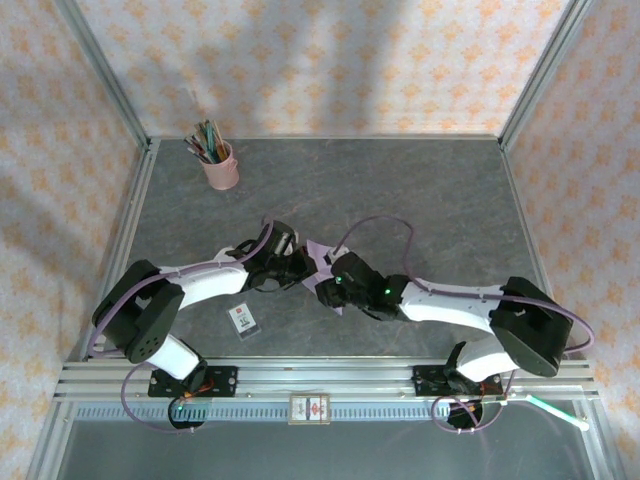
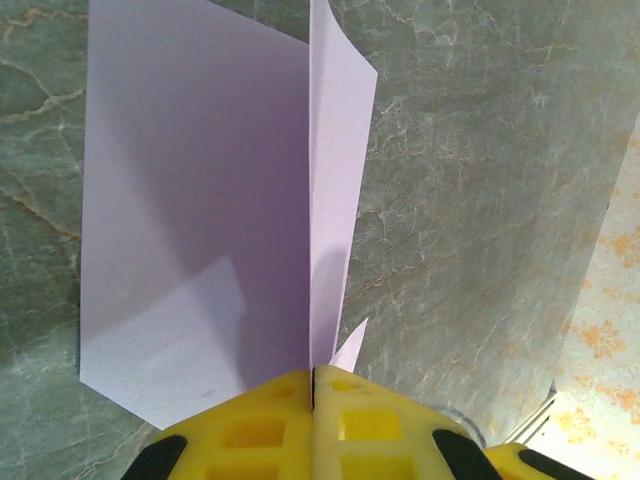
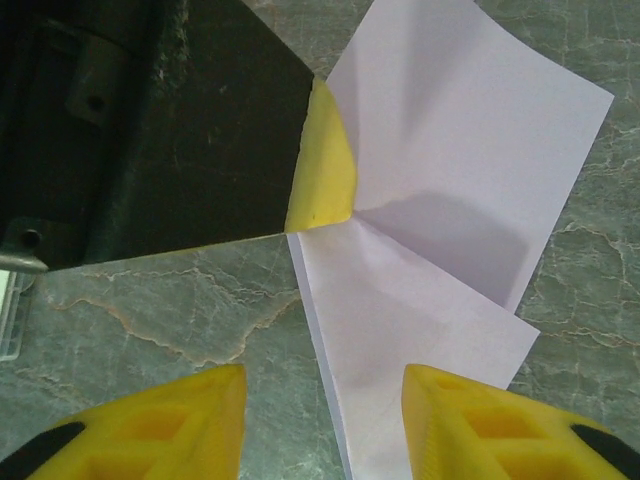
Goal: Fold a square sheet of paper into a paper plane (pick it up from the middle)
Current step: Fourth fold the wing at the center of the table.
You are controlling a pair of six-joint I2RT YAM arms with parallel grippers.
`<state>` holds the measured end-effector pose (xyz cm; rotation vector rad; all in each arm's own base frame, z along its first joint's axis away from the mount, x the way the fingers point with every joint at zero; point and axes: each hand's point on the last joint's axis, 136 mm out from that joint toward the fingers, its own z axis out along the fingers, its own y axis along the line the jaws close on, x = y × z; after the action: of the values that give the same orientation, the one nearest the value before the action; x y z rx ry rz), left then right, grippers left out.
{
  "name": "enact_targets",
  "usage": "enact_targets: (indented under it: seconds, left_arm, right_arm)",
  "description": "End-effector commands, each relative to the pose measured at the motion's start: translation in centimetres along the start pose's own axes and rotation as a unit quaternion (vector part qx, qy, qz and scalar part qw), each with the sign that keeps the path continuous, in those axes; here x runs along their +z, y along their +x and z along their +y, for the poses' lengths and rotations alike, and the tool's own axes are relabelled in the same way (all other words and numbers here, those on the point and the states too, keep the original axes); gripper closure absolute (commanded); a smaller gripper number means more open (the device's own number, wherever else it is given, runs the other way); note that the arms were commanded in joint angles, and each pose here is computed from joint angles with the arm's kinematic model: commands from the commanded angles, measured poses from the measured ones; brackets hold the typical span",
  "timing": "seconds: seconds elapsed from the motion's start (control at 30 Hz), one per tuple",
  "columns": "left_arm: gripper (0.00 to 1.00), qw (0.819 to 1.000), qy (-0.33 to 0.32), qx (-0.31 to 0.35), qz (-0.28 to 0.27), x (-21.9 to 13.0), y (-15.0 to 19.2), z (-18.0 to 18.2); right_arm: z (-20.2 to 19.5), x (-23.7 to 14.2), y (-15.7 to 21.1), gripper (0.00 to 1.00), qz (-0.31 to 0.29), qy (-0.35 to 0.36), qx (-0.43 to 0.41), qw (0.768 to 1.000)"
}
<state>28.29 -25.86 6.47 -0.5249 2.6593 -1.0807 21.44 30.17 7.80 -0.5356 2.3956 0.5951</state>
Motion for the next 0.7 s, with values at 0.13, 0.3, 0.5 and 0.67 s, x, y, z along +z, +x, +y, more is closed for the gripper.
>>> enact_targets:
  seconds: [0.13,0.3,0.5,0.67]
  left_arm:
    - [1.00,1.000,-0.004,-0.020,0.004,0.0,0.3,0.1]
    - [1.00,1.000,-0.009,-0.018,0.008,0.1,0.5,0.4]
    - [1.00,1.000,-0.011,-0.015,0.010,0.1,0.6,0.6]
    - [1.00,1.000,-0.014,-0.013,0.014,0.3,0.7,0.7]
  right_arm:
    - [-0.5,1.7,0.6,0.57,-0.040,0.054,0.011,0.998]
    - [-1.4,2.2,0.7,0.58,-0.058,0.101,0.011,0.993]
    - [-2.1,2.6,0.9,0.59,-0.068,0.135,0.009,0.988]
    - [-2.4,2.9,0.9,0.60,-0.075,0.143,0.014,0.987]
